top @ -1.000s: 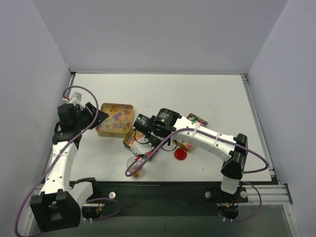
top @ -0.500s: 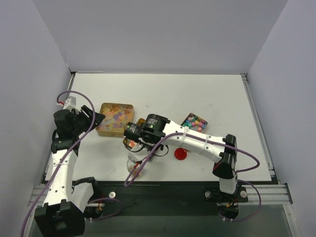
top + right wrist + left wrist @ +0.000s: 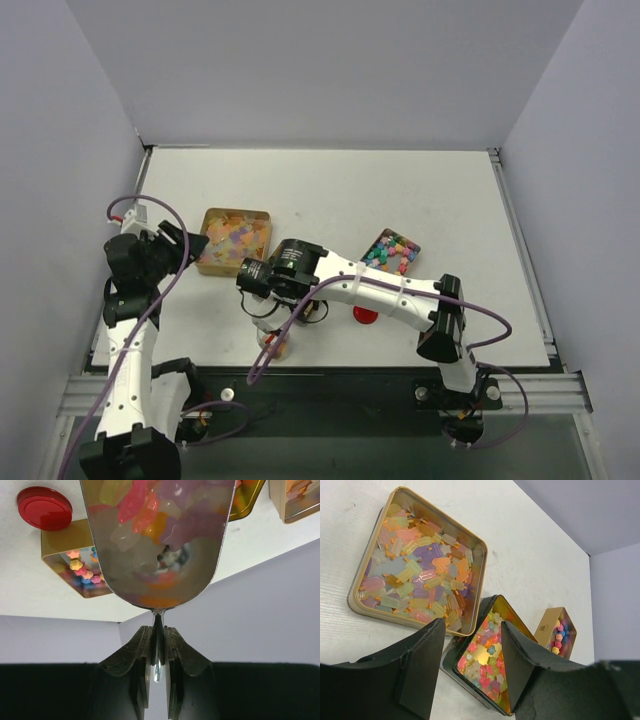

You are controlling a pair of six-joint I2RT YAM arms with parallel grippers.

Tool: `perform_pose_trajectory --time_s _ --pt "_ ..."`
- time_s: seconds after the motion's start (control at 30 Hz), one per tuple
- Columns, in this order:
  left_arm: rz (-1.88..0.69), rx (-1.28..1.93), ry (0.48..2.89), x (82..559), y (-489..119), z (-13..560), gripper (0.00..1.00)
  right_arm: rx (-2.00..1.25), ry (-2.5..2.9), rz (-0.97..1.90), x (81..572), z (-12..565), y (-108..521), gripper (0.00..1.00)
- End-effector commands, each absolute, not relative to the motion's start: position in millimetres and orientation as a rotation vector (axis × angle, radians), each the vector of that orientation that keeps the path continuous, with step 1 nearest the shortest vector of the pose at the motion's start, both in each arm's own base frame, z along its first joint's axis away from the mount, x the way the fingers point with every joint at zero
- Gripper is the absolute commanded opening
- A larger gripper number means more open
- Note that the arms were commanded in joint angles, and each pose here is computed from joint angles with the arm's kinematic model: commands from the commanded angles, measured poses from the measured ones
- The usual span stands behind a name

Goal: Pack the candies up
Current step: Place the fake candies in the packing bottle.

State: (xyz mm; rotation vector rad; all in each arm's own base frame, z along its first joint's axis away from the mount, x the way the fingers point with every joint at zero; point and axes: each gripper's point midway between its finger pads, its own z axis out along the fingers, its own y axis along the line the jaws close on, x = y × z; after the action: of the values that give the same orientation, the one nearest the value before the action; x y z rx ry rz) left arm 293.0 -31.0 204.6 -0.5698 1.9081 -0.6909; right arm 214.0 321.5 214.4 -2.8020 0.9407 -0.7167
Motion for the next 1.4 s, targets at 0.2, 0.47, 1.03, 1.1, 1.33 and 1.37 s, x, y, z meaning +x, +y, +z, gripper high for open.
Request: perform_pose_trajectory --time_s 0.2,0.47,1.03,1.1,1.33,1.37 --pt "-0.681 -0.544 1.843 292.5 -28.6 216.5 0.59 -2.822 0.842 -0.985 218.3 236.7 316.4 0.00" --pt "-0.695 -0.544 1.847 290.4 -31.2 217.0 0.59 -2.787 0.752 -1.088 219.0 250.5 327.6 0.00" --pt "-0.733 -0.567 1.896 296.5 -34.7 208.2 0.59 -2.756 0.910 -1.099 237.8 263.3 280.2 0.00" --pt "-0.738 -0.571 1.910 297.0 -35.5 205.2 0.59 -2.744 0.984 -1.131 251.3 268.3 250.2 0.00" --pt "-0.758 -0.575 1.958 301.5 -38.7 197.5 0.58 -2.762 1.342 -1.199 310.5 236.6 126.2 0.00" --pt "-0.762 -0.573 1.969 303.5 -40.1 196.7 0.57 -2.791 1.428 -1.214 318.0 224.9 97.4 0.00"
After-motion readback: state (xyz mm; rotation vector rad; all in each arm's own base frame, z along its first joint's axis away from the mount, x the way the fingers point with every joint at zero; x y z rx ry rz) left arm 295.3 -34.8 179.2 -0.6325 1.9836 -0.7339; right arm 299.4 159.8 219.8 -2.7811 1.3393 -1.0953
